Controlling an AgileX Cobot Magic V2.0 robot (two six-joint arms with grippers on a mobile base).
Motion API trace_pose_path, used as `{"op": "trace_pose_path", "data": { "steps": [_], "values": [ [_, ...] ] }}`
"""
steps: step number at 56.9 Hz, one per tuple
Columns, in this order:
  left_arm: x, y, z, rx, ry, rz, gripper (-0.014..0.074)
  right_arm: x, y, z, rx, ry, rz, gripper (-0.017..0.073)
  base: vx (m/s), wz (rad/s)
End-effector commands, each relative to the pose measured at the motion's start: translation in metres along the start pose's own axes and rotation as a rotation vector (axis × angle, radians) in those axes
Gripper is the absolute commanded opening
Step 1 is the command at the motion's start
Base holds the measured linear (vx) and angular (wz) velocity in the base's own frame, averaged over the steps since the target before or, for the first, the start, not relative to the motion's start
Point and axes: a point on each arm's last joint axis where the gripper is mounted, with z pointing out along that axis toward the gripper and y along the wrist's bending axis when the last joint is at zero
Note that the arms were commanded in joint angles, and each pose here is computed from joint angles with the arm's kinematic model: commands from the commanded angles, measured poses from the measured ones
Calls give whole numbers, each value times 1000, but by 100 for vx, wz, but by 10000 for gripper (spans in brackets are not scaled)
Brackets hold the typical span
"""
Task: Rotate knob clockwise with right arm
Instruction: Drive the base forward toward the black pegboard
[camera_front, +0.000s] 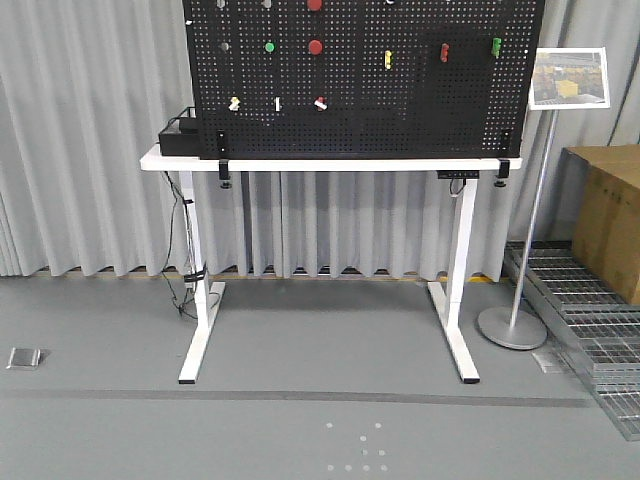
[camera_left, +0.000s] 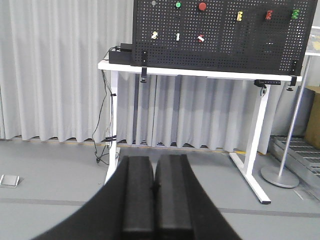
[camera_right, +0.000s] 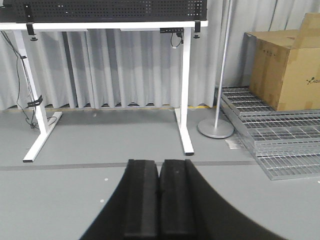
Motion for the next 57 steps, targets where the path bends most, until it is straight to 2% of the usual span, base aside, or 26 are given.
{"op": "trace_pose_path", "data": {
  "steps": [1, 57],
  "values": [
    [-3, 1, 0, -5, -69, -17, -6, -6, 0, -1, 8, -89, -19, -9, 0, 0],
    [-3, 1, 0, -5, -69, -17, -6, -7, 0, -1, 8, -93, -19, -9, 0, 0]
  ]
}}
